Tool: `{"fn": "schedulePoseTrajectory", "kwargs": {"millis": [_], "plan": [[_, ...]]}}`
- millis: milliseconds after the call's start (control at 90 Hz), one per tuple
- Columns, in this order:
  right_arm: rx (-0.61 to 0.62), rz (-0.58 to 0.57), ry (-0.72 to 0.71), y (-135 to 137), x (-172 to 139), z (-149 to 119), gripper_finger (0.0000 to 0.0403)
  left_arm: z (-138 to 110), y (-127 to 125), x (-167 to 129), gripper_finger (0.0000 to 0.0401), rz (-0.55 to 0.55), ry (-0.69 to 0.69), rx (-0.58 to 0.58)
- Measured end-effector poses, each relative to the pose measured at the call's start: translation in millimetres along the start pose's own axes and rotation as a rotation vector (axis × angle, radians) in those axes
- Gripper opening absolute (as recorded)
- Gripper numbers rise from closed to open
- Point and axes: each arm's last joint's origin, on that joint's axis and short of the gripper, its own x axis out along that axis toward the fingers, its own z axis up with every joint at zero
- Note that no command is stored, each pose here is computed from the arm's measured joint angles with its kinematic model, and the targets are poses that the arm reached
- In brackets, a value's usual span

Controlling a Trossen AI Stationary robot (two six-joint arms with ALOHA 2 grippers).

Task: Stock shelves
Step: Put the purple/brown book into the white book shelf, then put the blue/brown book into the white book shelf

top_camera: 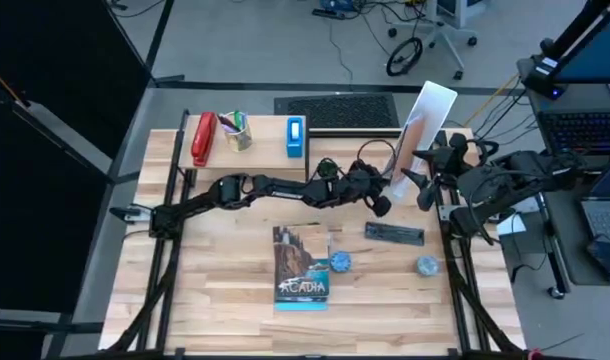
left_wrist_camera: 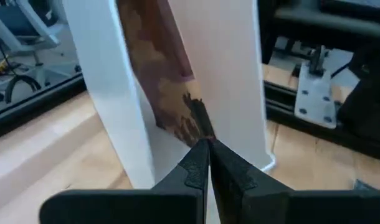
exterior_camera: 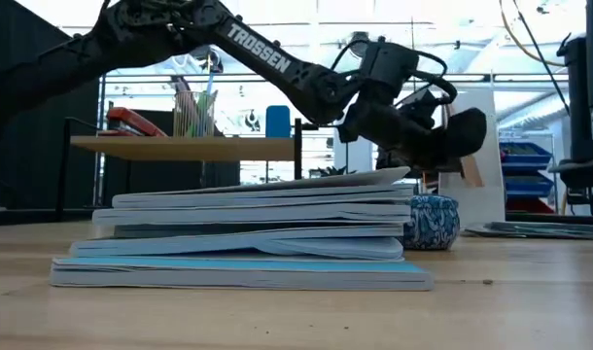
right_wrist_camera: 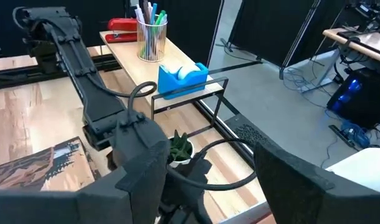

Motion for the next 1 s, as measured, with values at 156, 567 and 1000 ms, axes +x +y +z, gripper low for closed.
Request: {"fn": "schedulePoseTrajectory", "kwargs": {"millis": [156, 567, 1000], "plan": [[0.000, 0.000, 0.000, 0, 0, 0, 0.0219, 0, -2, -1, 0.0000, -0.008, -0.001, 0.001], [-0.001, -0.002, -0.001, 0, 0, 0, 0.0220, -4, -4, 1, 0.0000, -0.021, -0.004, -0.002], [0.001, -0.001, -0.001, 0, 0, 0, 0.0220, 8, -23, -10, 0.0000, -0.054, -0.018, 0.049]]}}
